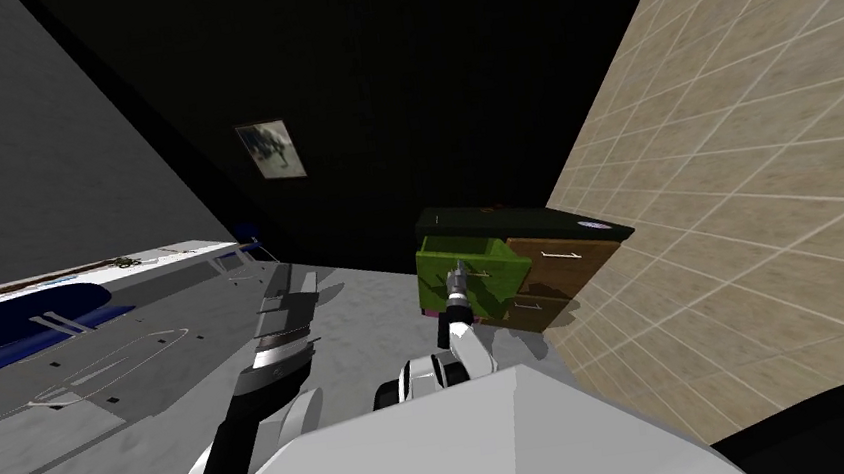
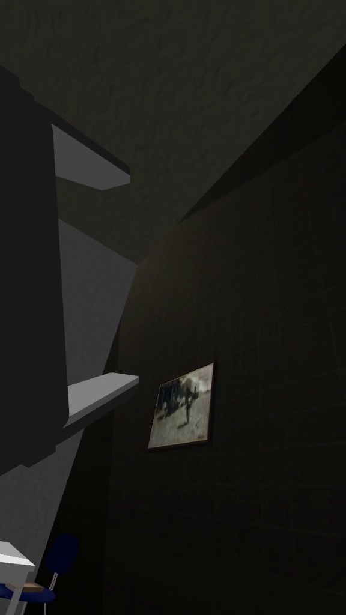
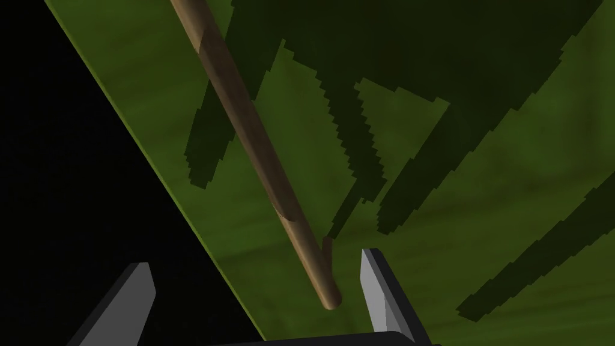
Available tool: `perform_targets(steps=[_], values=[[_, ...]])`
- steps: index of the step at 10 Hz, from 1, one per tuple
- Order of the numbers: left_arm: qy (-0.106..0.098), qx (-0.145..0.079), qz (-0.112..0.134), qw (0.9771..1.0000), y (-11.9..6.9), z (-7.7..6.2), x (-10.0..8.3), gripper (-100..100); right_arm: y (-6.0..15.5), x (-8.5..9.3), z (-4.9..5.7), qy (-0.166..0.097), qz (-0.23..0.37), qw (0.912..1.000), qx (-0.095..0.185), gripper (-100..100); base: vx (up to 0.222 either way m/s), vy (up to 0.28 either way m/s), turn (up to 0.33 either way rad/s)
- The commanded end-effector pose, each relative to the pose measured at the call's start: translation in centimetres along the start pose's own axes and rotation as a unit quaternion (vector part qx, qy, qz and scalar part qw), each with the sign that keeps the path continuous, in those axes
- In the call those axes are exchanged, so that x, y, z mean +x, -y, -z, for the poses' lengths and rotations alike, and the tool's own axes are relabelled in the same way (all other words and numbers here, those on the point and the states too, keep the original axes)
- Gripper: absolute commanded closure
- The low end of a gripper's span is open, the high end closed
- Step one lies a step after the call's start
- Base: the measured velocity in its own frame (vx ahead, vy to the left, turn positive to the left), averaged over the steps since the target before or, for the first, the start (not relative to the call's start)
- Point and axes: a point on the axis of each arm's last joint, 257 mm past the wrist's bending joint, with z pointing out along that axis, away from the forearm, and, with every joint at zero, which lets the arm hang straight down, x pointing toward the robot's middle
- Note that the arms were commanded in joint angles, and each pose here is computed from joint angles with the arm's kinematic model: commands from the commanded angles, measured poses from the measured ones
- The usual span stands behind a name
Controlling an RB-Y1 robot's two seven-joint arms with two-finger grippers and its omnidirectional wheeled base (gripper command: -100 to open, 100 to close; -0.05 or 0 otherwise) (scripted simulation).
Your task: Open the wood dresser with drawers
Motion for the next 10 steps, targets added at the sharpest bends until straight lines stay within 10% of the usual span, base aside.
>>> perform_targets(steps=[1,7,8,10], values=[[0.0,0.0,0.0,1.0,0.0,0.0,0.0,0,0.7,-0.6,-0.2,0.006,0.003,1.0,-0.002,-100,0.005,0.003,-0.034],[0.0,0.0,0.0,1.0,0.0,0.0,0.0,0,1.7,-1.8,-0.2,0.016,0.003,0.9998,-0.01,-100,0.004,0.004,-0.05],[0.0,0.0,0.0,1.0,0.0,0.0,0.0,0,1.6,-1.8,-0.2,0.017,0.006,0.9998,-0.012,0,0.0,0.0,0.0],[0.0,0.0,0.0,1.0,0.0,0.0,0.0,0,1.3,-1.6,-0.1,0.015,0.008,0.9997,-0.015,0,0.0,0.0,0.0]])
